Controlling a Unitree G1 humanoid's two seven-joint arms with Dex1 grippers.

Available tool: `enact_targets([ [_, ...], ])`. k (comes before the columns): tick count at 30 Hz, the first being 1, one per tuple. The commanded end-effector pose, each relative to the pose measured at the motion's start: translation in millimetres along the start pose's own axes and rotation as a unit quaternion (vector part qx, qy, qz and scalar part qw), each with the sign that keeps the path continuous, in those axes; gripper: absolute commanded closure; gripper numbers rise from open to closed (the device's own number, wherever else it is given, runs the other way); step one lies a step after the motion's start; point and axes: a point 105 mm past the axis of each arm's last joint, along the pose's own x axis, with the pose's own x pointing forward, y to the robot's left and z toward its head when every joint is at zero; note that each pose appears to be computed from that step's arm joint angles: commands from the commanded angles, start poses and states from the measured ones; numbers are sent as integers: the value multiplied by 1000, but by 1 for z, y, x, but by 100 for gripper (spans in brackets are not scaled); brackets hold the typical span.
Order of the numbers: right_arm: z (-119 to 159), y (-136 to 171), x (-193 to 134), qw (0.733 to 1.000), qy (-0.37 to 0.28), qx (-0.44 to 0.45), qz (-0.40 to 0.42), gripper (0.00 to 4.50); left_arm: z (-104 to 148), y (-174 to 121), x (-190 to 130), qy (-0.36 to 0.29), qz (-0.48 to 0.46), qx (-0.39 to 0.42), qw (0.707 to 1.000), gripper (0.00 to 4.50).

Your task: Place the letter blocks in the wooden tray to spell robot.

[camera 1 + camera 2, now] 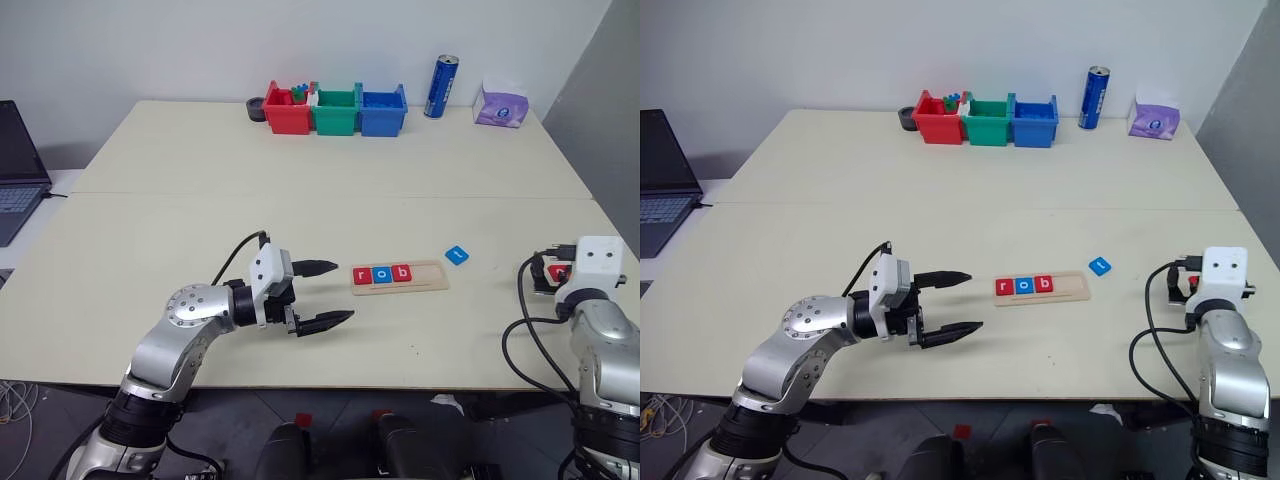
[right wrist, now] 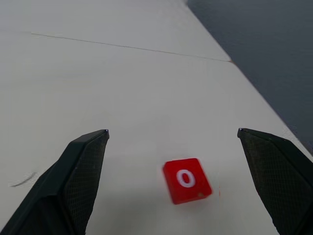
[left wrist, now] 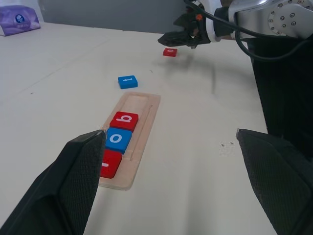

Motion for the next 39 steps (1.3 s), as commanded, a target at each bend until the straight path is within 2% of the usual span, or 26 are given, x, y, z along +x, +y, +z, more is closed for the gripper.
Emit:
enact_targets([
  [1, -5, -19, -2, 1000, 8, 6, -25, 1, 6, -2, 4, -11, -10, 12, 1000, 0],
  [8, -23, -12, 5, 996, 44, 73, 24, 1, 6, -2, 5, -12, -13, 10, 1000, 0],
  [24, -45, -19, 32, 991, 71, 101, 47, 1, 6, -3, 2, -8, -8, 11, 1000, 0],
  [26, -46, -19, 32, 991, 70, 106, 46, 56, 6, -2, 1, -8, -6, 11, 1000, 0],
  [33, -47, -15, 31, 989, 68, 120, 47, 294, 7, -1, 1, -7, -3, 13, 1000, 0],
  [36, -44, -16, 30, 990, 61, 118, 38, 305, 7, 0, 2, -8, -3, 14, 1000, 0],
  [39, -35, 1, 18, 992, 61, 99, 51, 305, 7, 0, 1, -8, -2, 15, 1000, 0],
])
